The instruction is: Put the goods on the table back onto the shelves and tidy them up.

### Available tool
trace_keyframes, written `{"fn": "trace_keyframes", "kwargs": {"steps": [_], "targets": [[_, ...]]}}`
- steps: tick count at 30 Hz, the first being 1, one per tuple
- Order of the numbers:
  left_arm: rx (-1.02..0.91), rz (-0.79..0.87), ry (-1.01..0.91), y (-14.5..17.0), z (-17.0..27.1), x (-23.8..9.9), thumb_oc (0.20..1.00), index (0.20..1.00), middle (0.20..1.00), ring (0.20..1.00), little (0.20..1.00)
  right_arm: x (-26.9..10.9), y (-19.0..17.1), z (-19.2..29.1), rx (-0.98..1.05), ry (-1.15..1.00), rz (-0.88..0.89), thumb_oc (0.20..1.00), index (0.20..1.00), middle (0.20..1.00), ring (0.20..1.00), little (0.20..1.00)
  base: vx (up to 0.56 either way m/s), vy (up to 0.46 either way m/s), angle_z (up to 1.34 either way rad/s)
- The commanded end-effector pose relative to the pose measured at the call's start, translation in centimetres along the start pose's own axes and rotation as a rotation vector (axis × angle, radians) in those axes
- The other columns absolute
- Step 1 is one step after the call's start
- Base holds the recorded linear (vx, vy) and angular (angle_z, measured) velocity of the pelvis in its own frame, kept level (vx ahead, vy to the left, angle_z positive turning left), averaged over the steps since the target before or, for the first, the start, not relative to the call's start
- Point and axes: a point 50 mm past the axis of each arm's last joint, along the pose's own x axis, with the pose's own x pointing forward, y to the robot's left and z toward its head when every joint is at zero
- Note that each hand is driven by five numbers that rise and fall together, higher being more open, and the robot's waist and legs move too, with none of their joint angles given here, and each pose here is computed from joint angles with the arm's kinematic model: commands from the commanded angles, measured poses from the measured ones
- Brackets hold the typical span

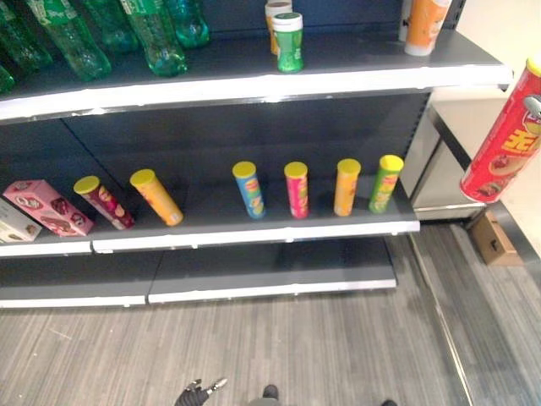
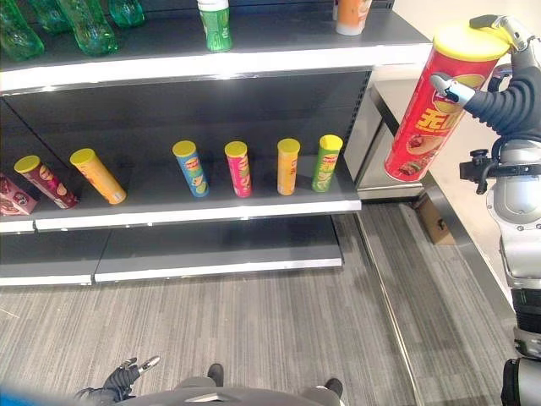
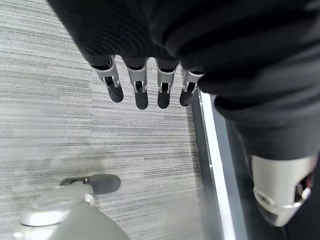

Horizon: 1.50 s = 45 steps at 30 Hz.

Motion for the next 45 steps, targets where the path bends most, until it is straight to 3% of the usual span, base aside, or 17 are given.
{"fn": "trace_keyframes", "kwargs": {"steps": [1, 11, 30, 45], "targets": [[0.083, 0.045, 0.011, 1.6, 0.0, 0.1, 1.0, 1.0, 1.0, 1.0, 1.0, 1.8, -1.7, 2.5, -0.074, -0.127, -0.079, 0.2, 0.2, 0.2, 0.2, 0.2, -0.14, 0.484, 0.05], [0.183, 0.002, -0.041, 1.8, 2.0, 0.5, 1.0, 1.0, 1.0, 1.0, 1.0, 1.2, -2.5, 2.0, -0.095, -0.106, -0.058, 0.2, 0.2, 0.2, 0.2, 0.2, 0.03, 0.179, 0.39], [0.149, -0.054, -0.114, -0.1, 3.7, 0.6, 1.0, 1.0, 1.0, 1.0, 1.0, 0.8, -2.7, 4.0, -0.094, -0.199, 0.013, 0.2, 0.2, 0.2, 0.2, 0.2, 0.07, -0.046, 0.14], [0.184, -0.031, -0.118, 0.5, 3.8, 0.7, 1.0, 1.0, 1.0, 1.0, 1.0, 0.4, -2.6, 2.9, -0.123, -0.145, 0.019, 0.2, 0.2, 0.2, 0.2, 0.2, 0.12, 0.374, -0.17]]}}
